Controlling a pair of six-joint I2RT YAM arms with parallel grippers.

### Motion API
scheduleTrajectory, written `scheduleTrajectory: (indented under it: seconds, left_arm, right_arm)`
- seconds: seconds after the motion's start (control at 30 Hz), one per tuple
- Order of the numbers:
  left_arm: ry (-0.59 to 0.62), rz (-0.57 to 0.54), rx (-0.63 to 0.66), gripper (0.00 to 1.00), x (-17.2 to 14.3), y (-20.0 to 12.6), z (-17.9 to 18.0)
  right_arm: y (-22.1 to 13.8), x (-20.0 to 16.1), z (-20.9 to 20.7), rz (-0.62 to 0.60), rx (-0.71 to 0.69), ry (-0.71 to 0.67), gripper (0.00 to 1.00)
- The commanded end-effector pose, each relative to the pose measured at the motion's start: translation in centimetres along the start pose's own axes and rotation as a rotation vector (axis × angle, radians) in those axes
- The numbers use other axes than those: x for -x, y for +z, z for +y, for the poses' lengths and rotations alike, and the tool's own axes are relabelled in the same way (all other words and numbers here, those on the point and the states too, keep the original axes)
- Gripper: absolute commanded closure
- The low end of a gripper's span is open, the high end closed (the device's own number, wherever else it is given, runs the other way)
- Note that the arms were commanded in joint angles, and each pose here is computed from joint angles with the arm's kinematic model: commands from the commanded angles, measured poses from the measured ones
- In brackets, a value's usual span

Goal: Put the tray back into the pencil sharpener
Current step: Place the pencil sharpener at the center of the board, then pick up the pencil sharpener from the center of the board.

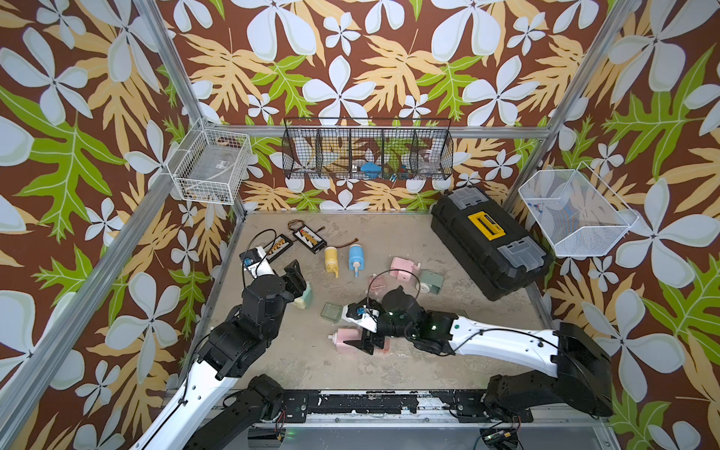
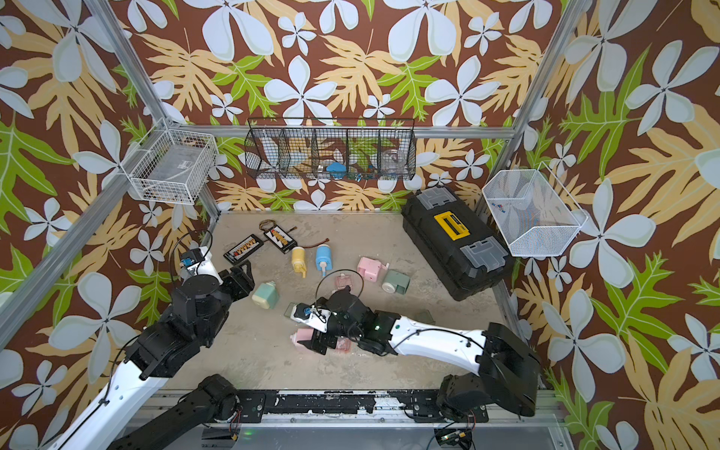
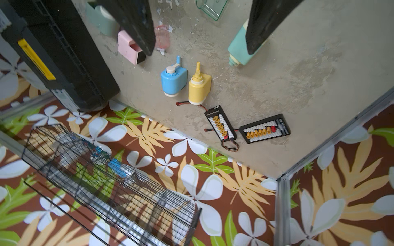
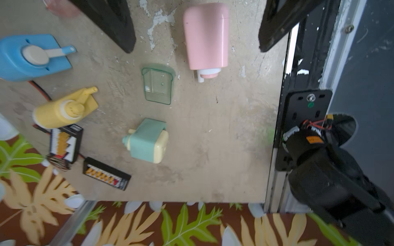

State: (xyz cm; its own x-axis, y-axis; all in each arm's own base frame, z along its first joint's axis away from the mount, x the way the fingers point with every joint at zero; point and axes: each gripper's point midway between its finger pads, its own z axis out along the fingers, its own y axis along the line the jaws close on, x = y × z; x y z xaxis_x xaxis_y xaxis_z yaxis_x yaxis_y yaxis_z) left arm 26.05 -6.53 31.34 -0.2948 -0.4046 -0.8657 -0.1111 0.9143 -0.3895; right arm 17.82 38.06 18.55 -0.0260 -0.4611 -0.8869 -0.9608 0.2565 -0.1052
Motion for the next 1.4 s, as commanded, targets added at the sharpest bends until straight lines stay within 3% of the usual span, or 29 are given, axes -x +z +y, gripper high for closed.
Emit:
scheduleTrajectory:
  seconds: [0.0,0.1,0.2,0.37,0.47,0.73,0.9,1.17,1.37]
  left_arm:
    - [0.257,0.015,-0.247,0.3,-0.3,-0.2,-4.7]
    - [0.464,0.047,-0.459,0.28,-2.1,-1.0,-8.0]
    - [0.691,0.102,-0.664,0.24,-5.0,-2.4,-10.1]
    - [0.989,0.237,-0.882,0.25,-10.7,-4.1,-9.8]
    - [1.092,0.332,-0.973,0.25,-13.5,-5.0,-8.7]
    - [1.155,0.545,-1.143,0.12,-19.0,-5.8,-7.2]
    - [1.192,0.675,-1.153,0.03,-22.0,-4.9,-5.5]
    - [1.309,0.783,-1.098,0.02,-25.3,-2.8,-2.6]
    - [1.326,0.742,-1.068,0.08,-26.6,-1.2,-2.8]
  right_arm:
    - [-2.8,1.3,-3.8,-0.119,-0.236,0.281,0.13]
    - [-5.6,-1.5,-6.4,-0.105,-0.437,0.536,0.28]
    - [-8.0,-5.5,-8.0,-0.018,-0.62,0.773,0.37]
    - [-8.8,-9.5,-7.3,0.117,-0.643,0.975,0.39]
    - [-8.4,-10.9,-7.0,0.172,-0.611,1.05,0.4]
    - [-7.6,-13.0,-7.0,0.264,-0.594,1.143,0.41]
    - [-7.8,-13.1,-7.0,0.268,-0.597,1.14,0.4]
    - [-8.1,-13.4,-6.9,0.265,-0.595,1.151,0.4]
    - [-7.6,-13.8,-6.6,0.276,-0.579,1.17,0.4]
